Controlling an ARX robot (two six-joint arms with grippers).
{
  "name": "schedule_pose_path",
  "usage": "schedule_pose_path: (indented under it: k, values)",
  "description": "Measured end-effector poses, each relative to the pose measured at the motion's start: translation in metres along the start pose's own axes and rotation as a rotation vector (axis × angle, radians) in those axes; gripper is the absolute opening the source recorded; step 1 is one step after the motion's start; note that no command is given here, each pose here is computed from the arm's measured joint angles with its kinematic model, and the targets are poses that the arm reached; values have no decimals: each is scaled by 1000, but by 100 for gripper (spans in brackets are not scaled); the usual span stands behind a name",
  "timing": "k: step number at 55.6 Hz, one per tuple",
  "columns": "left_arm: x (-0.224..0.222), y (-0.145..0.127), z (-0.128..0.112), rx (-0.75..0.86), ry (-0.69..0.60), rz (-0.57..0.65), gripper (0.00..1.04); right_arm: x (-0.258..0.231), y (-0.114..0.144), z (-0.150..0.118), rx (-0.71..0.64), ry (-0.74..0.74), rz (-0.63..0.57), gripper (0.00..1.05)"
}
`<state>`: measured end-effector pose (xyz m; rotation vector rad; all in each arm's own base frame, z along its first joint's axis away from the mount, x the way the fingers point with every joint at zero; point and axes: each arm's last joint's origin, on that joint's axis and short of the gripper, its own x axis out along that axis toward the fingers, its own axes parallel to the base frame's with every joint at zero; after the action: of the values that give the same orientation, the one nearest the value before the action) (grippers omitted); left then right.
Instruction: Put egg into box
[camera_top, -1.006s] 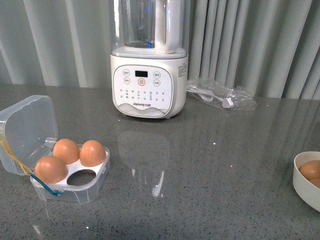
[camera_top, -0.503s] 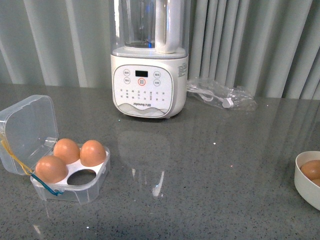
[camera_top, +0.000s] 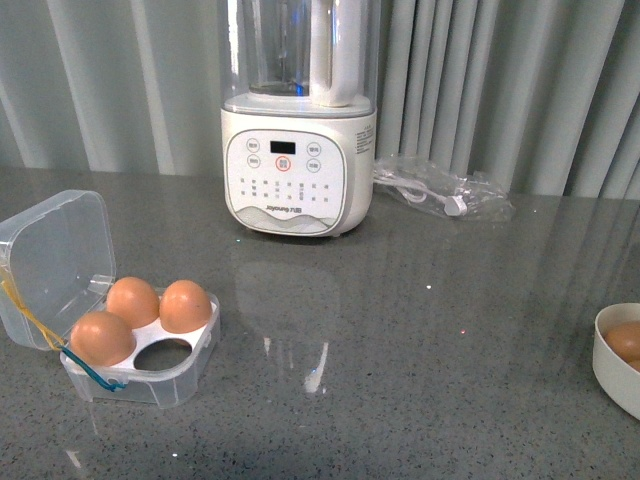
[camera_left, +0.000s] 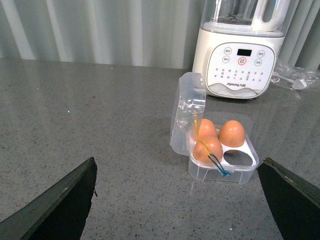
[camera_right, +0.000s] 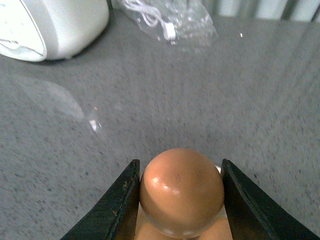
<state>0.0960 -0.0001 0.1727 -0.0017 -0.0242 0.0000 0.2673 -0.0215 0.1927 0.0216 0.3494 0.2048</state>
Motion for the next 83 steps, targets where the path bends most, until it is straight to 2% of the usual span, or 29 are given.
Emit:
schedule_pose_path:
  k: [7,15,24,39,50,66,83]
  values:
    - [0,0,0,0,0,0,98,1,26,36,-14,-86,62,41]
    - [0,0,0,0,0,0,98,21,78,60,-27,-124,171,41]
    - [0,0,0,0,0,0,98,49,141,55,-49,-72,305,41]
    - [0,0,0,0,0,0,98,64,207,35,-58,-3,457,41]
    - [0,0,0,0,0,0,98,69,235,18,-48,45,532,41]
    - [0,0,0,0,0,0,98,80,254,13,-18,62,560,41]
    - [0,0,0,0,0,0,98,96,265,13,149,118,605,41]
